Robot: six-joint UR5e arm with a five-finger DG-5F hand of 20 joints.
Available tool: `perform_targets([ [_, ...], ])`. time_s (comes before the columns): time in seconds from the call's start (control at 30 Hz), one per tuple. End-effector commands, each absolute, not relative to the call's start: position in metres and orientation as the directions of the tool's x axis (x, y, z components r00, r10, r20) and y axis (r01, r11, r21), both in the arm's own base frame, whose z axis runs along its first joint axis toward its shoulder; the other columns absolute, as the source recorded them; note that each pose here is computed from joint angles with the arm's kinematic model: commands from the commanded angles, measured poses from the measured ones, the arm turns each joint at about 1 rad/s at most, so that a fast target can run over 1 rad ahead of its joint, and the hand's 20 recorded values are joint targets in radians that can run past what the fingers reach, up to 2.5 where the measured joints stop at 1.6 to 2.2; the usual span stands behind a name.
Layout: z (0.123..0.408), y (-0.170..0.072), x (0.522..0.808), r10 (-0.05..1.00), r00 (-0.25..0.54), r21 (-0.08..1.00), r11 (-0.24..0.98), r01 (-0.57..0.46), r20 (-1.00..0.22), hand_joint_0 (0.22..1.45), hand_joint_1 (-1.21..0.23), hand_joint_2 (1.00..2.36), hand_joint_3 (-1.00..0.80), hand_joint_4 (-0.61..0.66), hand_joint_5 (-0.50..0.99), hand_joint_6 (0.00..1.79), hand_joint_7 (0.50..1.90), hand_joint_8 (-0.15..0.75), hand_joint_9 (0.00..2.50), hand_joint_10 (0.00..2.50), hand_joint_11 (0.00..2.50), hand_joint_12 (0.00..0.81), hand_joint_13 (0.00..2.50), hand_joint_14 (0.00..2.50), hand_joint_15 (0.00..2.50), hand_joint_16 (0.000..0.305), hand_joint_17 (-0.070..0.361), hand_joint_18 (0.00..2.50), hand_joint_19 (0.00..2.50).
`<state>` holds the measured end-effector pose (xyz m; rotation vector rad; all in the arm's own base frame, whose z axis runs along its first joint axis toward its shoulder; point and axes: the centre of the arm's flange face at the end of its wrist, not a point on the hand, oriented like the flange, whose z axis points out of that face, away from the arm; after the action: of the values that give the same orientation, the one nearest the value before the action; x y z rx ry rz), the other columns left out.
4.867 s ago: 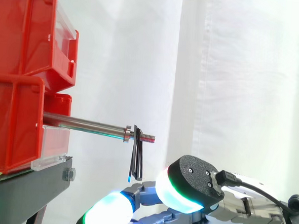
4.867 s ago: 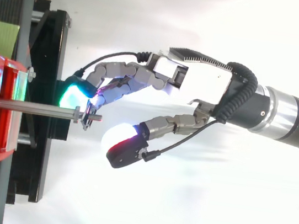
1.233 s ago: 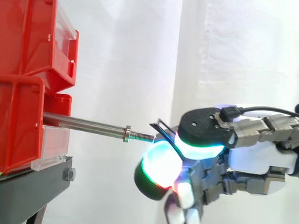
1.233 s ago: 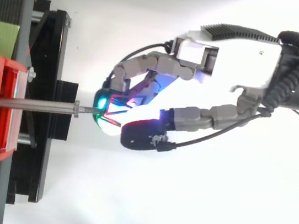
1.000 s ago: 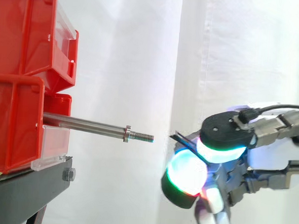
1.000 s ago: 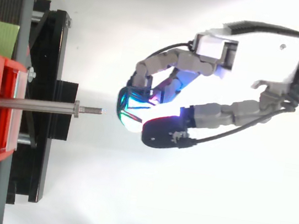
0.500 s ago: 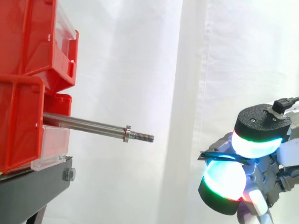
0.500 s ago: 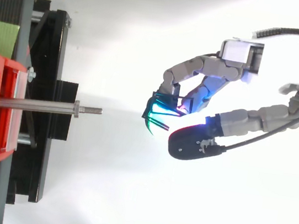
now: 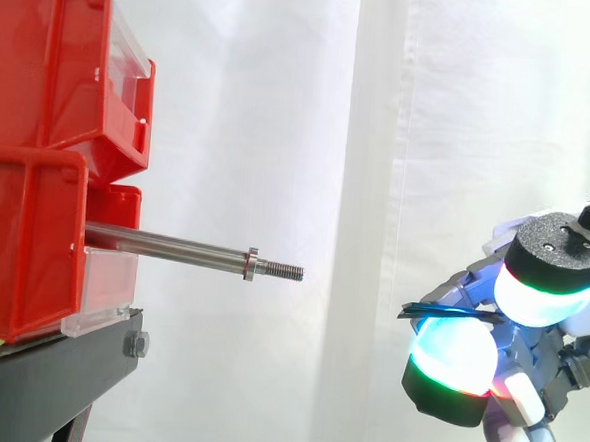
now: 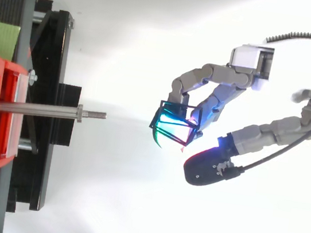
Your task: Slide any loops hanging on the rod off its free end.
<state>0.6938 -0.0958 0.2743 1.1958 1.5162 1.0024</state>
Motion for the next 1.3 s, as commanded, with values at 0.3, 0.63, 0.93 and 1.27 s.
perform_targets([
  [0.3,0.2745,-0.0910,0.6943,0.981,-0.100,0.957,0.187,0.224,-0.168,0.59,-0.68,1.02,-0.20,0.20,-0.19,0.86,1.13,0.309,0.80,0.02,0.45,0.390,0.86,0.02,0.48,0.069,0.155,0.75,0.68],
  [0.63,0.2745,-0.0895,0.6947,0.981,-0.097,0.956,0.187,0.225,-0.169,0.61,-0.81,1.03,-0.06,0.18,-0.21,0.89,1.16,0.305,0.78,0.02,0.48,0.390,0.85,0.02,0.48,0.069,0.156,0.75,0.68],
  [0.93,0.2745,-0.0885,0.6948,0.981,-0.099,0.956,0.188,0.224,-0.169,0.57,-0.72,1.01,-0.38,0.24,-0.21,0.88,1.13,0.316,0.83,0.02,0.50,0.391,0.89,0.02,0.50,0.070,0.157,0.78,0.69],
  [1.27,0.2744,-0.0895,0.6945,0.981,-0.097,0.956,0.187,0.226,-0.169,0.58,-0.66,1.03,-0.08,0.20,-0.20,0.89,1.21,0.325,0.90,0.02,0.50,0.396,0.93,0.02,0.51,0.069,0.156,0.80,0.69],
])
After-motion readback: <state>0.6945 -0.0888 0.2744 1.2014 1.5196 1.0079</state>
